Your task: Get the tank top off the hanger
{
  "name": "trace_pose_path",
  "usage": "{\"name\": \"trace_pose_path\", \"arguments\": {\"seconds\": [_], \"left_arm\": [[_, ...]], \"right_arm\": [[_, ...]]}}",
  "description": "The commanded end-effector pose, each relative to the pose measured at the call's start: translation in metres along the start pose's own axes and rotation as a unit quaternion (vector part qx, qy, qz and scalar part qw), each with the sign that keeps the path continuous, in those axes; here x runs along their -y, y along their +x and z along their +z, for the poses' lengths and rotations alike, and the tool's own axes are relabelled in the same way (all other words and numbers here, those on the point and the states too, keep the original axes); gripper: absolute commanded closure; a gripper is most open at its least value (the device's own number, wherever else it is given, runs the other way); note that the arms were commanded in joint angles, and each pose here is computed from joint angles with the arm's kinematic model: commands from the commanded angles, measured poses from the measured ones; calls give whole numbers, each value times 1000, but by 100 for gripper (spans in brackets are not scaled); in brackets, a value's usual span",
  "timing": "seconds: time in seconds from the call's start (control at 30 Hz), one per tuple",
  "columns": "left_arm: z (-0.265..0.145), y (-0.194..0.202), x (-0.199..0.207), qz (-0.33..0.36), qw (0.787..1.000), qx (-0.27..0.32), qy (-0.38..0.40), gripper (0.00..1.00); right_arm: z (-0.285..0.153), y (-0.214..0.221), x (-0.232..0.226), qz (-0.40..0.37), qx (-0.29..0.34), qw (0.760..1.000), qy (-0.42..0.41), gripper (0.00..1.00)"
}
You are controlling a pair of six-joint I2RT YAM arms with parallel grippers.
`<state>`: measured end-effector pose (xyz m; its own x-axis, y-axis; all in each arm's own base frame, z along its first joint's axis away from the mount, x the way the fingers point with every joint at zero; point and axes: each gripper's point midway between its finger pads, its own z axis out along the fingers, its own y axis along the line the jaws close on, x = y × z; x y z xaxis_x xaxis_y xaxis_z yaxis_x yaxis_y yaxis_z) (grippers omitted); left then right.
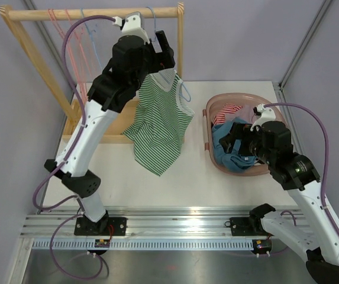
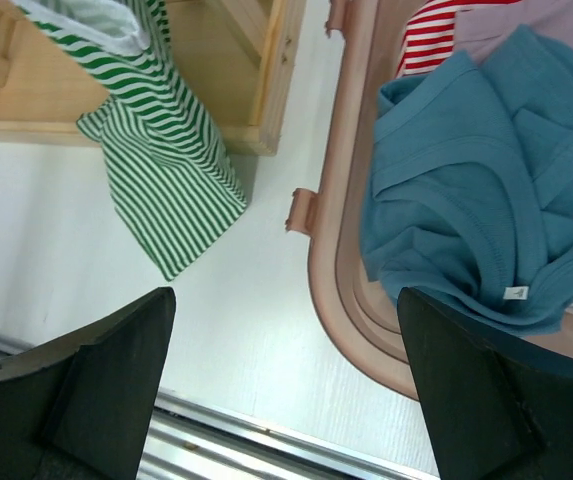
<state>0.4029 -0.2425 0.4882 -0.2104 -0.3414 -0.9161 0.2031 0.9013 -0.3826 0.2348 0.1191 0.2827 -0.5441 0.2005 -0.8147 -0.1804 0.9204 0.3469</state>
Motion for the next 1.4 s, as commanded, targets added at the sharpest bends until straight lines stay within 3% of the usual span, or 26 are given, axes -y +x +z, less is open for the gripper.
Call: {"name": "trace_pose_path", "arguments": {"seconds": [0.0, 0.13, 0.27, 0.3, 0.5, 0.53, 0.57, 0.77, 1.0, 1.37], "left_arm": [[14, -20, -16, 38, 996, 40, -64, 2], [37, -6, -28, 68, 992, 38, -102, 9], [43, -3, -38, 88, 987, 38, -125, 27], [43, -5, -41, 89, 987, 40, -129, 43], [31, -18, -59, 86, 985, 46, -145, 85], [30, -18, -62, 84, 985, 44, -146, 96], [27, -22, -67, 81, 984, 45, -151, 100], [-1, -46, -72, 80, 984, 61, -144, 100], [-42, -75, -51, 78, 993, 70, -59, 100], [-110, -43, -31, 66, 996, -5, 61, 100]], "right_arm": [[-6, -1, -20, 13, 9, 998, -59, 0], [-5, 5, -28, 17, 0, 996, -85, 1], [-4, 8, -28, 14, -7, 996, -85, 1], [-3, 9, -28, 14, -7, 996, -85, 1], [-3, 9, -33, 14, -7, 995, -101, 1], [-2, 9, -33, 13, -6, 995, -102, 1], [-2, 9, -34, 14, -8, 995, -103, 1], [1, 5, -42, 15, -10, 993, -120, 2], [3, 0, -47, 14, -7, 992, -129, 1], [2, -12, -66, 14, 7, 984, -176, 1]]}}
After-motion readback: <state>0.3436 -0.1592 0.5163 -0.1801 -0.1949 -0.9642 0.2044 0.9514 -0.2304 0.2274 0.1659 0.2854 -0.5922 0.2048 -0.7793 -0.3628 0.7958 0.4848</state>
